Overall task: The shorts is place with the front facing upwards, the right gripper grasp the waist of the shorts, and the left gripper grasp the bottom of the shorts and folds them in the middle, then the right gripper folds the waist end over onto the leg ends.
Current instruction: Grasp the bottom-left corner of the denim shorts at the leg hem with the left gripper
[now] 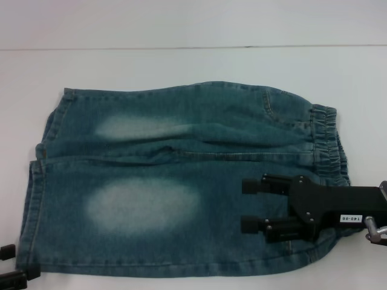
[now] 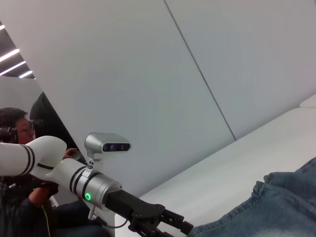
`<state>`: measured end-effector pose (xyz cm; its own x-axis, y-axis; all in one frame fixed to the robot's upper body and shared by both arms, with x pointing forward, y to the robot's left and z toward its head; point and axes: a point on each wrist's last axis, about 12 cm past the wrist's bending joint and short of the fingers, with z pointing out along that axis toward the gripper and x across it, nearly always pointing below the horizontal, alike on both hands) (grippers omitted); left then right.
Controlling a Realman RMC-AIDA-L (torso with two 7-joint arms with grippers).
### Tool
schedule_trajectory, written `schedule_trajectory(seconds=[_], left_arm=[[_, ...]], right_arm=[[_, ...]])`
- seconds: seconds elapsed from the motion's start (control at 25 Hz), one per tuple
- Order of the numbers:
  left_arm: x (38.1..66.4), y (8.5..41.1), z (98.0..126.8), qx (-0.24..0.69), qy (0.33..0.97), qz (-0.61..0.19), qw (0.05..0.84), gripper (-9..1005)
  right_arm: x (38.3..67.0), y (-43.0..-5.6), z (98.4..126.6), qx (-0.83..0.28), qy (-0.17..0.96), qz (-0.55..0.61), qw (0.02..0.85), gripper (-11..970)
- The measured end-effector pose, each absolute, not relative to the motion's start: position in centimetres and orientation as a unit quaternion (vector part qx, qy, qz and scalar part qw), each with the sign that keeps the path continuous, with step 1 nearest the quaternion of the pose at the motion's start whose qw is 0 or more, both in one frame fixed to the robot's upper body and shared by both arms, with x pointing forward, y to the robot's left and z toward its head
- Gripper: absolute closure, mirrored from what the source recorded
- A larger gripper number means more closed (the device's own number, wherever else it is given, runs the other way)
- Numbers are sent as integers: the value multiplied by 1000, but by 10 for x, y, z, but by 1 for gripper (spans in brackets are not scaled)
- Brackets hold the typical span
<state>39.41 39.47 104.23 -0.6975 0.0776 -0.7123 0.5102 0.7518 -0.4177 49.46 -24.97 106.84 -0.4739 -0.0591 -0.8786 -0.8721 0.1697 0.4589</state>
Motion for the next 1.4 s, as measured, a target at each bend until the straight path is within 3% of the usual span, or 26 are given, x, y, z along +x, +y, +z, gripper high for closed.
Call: schedule_trajectory(seconds=[0.72, 1.4], left_arm=[[398, 386, 1047, 186, 855, -333, 351, 93], [400, 393, 1046, 176, 871, -304, 343, 93]], right_arm=[[494, -249, 1067, -350, 668, 540, 373, 12], [494, -250, 1068, -349, 667, 541, 375, 13]])
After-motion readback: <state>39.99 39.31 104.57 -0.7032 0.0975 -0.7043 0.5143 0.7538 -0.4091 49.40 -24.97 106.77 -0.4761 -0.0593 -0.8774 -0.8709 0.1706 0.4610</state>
